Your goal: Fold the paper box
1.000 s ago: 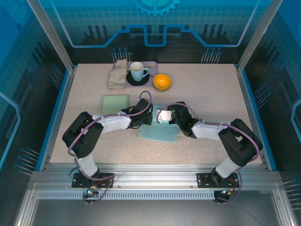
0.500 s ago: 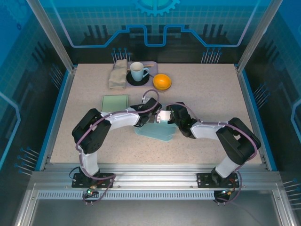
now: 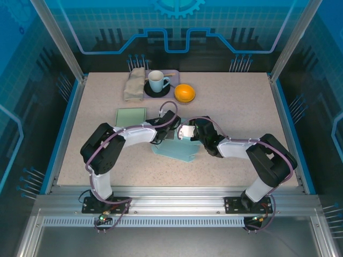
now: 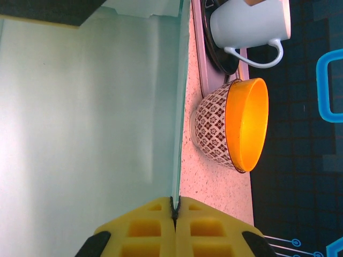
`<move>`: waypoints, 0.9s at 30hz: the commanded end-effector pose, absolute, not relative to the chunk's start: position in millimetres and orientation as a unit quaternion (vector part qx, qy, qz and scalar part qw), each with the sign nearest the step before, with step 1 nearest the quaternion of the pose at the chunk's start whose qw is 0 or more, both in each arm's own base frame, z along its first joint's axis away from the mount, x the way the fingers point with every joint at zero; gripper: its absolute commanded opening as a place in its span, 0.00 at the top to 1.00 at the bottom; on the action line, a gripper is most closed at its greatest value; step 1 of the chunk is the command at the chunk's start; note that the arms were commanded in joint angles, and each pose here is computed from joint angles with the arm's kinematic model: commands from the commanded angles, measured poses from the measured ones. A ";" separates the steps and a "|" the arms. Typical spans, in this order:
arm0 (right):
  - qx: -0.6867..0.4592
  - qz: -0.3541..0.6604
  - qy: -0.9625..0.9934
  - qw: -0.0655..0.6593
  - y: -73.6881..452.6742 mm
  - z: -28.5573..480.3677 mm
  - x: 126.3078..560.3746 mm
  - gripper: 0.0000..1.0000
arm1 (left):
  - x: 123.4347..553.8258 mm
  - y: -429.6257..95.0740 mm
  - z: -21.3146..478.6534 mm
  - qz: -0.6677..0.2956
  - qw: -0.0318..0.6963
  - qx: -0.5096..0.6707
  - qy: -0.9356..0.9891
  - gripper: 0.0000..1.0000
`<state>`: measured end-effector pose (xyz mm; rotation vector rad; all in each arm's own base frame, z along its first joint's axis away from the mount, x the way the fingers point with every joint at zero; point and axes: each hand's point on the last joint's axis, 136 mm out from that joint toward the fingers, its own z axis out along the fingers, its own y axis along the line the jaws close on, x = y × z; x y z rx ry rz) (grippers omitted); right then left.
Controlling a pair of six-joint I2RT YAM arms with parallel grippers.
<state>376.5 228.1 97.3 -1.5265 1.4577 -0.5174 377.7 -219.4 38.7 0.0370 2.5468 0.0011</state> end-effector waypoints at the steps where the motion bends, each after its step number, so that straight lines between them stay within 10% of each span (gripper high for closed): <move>1: -0.639 -0.192 0.609 0.428 220.6 71.9 361.0 1.00 | 373.5 -197.7 33.6 0.015 0.267 -0.003 0.964 0.73; 14: -0.641 -0.191 0.607 0.429 222.0 72.4 360.6 1.00 | 368.6 -220.0 81.9 -0.084 0.293 0.039 0.952 0.56; 27: -0.656 -0.179 0.592 0.433 228.3 73.7 353.0 1.00 | 381.6 -218.2 58.7 -0.064 0.295 0.057 0.952 0.71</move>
